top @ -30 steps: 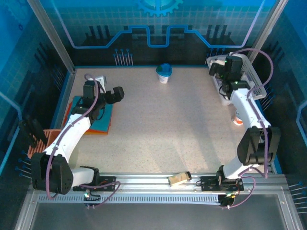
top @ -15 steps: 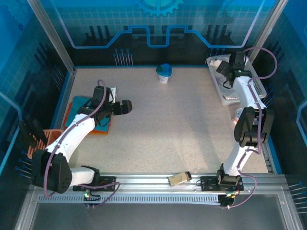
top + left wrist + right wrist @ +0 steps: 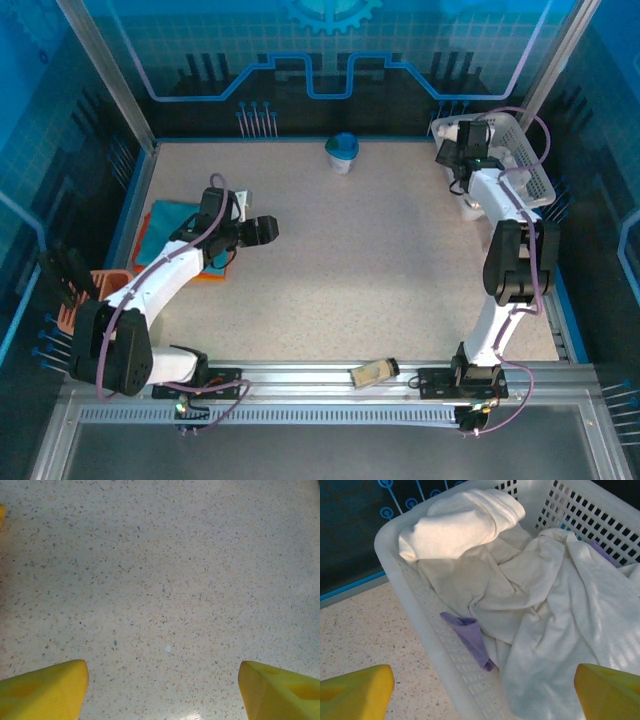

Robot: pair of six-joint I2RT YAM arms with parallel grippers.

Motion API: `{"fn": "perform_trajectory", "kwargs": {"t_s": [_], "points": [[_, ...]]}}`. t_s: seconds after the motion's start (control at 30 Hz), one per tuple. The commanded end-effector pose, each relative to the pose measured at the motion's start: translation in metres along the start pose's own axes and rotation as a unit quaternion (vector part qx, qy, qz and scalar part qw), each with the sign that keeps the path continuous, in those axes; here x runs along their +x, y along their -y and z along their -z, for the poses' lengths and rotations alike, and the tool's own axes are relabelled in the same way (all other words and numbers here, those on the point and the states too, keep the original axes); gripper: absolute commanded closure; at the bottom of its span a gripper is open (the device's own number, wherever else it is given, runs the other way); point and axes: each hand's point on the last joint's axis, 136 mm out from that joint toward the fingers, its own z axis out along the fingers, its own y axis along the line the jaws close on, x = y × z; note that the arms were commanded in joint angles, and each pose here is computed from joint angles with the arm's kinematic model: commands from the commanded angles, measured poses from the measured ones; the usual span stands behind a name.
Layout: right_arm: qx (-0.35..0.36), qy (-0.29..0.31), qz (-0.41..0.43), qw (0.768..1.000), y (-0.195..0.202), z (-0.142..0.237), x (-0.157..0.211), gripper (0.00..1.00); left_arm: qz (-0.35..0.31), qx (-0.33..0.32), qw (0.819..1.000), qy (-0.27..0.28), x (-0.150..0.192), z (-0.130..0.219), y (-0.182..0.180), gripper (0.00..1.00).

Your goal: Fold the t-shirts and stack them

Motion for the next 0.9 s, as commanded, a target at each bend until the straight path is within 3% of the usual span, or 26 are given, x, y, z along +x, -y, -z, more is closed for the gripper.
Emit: {"fn": "perform_trajectory", "kwargs": {"t_s": [0.0, 0.3, 0.53, 0.87], "points": [[0.022, -0.016, -0.055, 0.998, 0.023, -0.022, 0.01, 0.05, 0.005, 0.024, 1.0, -0.011, 0.006, -0.007, 0.008, 0.22], [0.07, -0.066, -0.129, 0.987, 0.065, -0.055, 0.028, 0.06, 0.009, 0.035, 0.999, -0.013, 0.011, -0.01, 0.015, 0.22], [0.088, -0.068, -0.175, 0.978, 0.1, -0.063, 0.033, 0.07, 0.005, 0.037, 0.999, -0.014, 0.01, -0.011, 0.019, 0.22], [0.117, -0.128, -0.173, 0.97, 0.126, -0.099, 0.056, 0.09, 0.008, 0.039, 0.999, -0.024, 0.016, -0.015, 0.021, 0.22]]}}
